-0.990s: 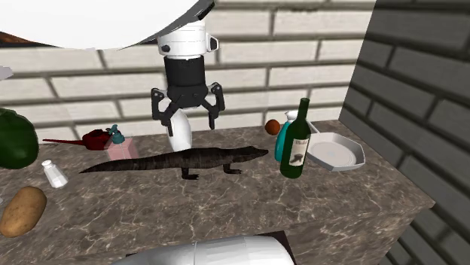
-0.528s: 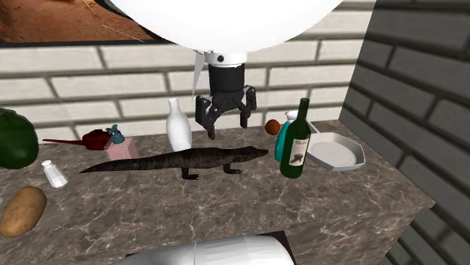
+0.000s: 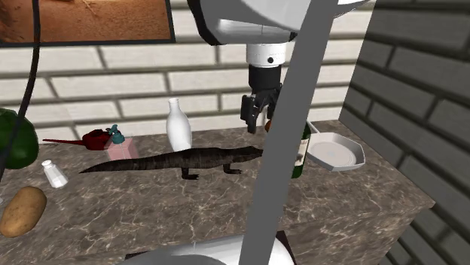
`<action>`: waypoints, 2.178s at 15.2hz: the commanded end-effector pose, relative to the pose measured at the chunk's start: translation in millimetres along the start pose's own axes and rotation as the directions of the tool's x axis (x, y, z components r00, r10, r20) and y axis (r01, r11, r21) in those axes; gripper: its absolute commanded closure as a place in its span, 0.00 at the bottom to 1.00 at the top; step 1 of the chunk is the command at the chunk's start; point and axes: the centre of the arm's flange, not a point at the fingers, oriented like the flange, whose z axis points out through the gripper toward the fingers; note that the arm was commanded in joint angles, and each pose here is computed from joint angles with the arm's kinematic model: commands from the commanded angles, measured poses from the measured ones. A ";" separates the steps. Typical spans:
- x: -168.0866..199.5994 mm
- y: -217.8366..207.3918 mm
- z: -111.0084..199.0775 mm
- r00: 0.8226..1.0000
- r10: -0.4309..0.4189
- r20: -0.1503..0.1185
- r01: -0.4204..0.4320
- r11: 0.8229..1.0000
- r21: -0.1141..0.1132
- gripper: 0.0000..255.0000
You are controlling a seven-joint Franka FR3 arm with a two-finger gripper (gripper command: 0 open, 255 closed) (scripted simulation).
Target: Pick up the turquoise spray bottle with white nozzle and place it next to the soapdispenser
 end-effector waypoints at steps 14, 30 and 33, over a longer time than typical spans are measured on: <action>5.9 186.5 31.7 0.865 -0.501 -0.013 0.499 0.864 -0.060 0.00; 32.5 247.6 79.0 0.765 -0.644 -0.010 0.641 0.763 -0.080 0.00; 32.5 247.6 79.0 0.765 -0.644 -0.010 0.641 0.763 -0.080 0.00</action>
